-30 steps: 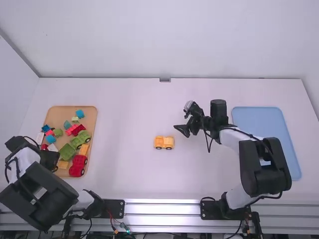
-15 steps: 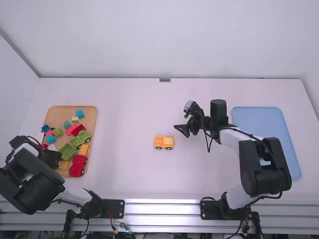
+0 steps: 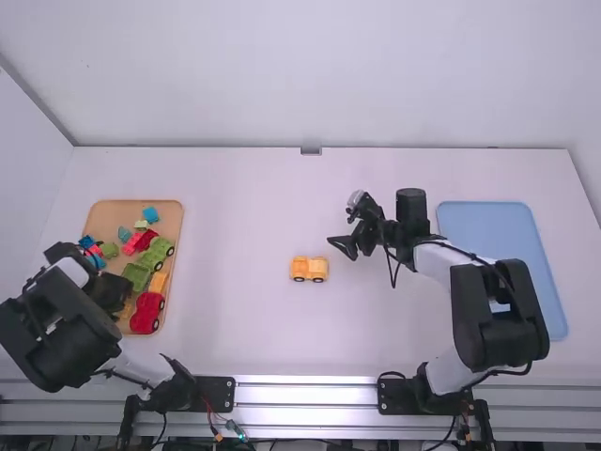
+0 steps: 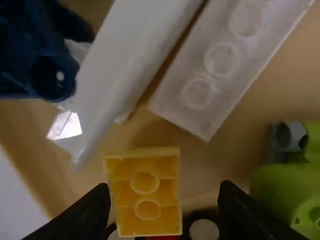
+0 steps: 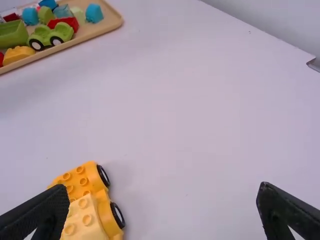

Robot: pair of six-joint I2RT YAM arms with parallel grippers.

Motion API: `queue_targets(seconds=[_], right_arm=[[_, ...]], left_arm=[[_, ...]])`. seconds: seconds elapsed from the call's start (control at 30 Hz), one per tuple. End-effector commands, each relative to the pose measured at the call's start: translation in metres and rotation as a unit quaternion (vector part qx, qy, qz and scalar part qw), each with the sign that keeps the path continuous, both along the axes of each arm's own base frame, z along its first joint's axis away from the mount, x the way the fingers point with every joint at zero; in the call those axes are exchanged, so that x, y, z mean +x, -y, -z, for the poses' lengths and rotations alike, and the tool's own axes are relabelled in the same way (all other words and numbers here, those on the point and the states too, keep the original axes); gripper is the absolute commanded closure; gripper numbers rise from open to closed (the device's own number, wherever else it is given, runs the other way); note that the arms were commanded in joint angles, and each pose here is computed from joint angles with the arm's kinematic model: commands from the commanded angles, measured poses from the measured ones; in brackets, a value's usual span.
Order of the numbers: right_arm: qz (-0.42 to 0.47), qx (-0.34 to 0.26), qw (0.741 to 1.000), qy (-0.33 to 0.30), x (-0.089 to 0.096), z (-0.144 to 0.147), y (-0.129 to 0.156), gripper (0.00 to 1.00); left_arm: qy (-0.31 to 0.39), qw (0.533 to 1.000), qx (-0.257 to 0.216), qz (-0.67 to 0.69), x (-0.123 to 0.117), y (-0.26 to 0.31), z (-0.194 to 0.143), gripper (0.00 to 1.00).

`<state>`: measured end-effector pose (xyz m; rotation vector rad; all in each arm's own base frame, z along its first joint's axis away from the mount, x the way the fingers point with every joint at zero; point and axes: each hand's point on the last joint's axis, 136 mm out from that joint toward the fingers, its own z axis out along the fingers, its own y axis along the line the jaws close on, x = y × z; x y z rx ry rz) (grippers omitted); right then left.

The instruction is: Assemble lego blocks to make yellow taxi

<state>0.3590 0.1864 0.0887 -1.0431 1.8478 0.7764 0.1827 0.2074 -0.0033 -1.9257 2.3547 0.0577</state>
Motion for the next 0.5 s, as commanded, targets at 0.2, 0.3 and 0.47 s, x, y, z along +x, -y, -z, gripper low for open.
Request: queue_targets(seconds=[0.2, 0.3, 0.47], right_arm=[[-0.003, 0.003, 1.0, 0.006, 0.0, -0.005, -0.001, 0.01], [-0.002, 0.003, 1.0, 0.005, 0.0, -0.005, -0.001, 0.01], [-0.002, 0.003, 1.0, 0.005, 0.0, -0.005, -0.001, 0.01]], left_arm=[[-0.008, 1.0, 0.011, -0.022, -0.005, -0.001, 0.008, 0.44], [0.012, 1.0, 0.001, -0.001, 0.001, 0.003, 0.012, 0.46], [0.008, 1.0, -0.001, -0.008, 0.0, 0.005, 0.012, 0.46]])
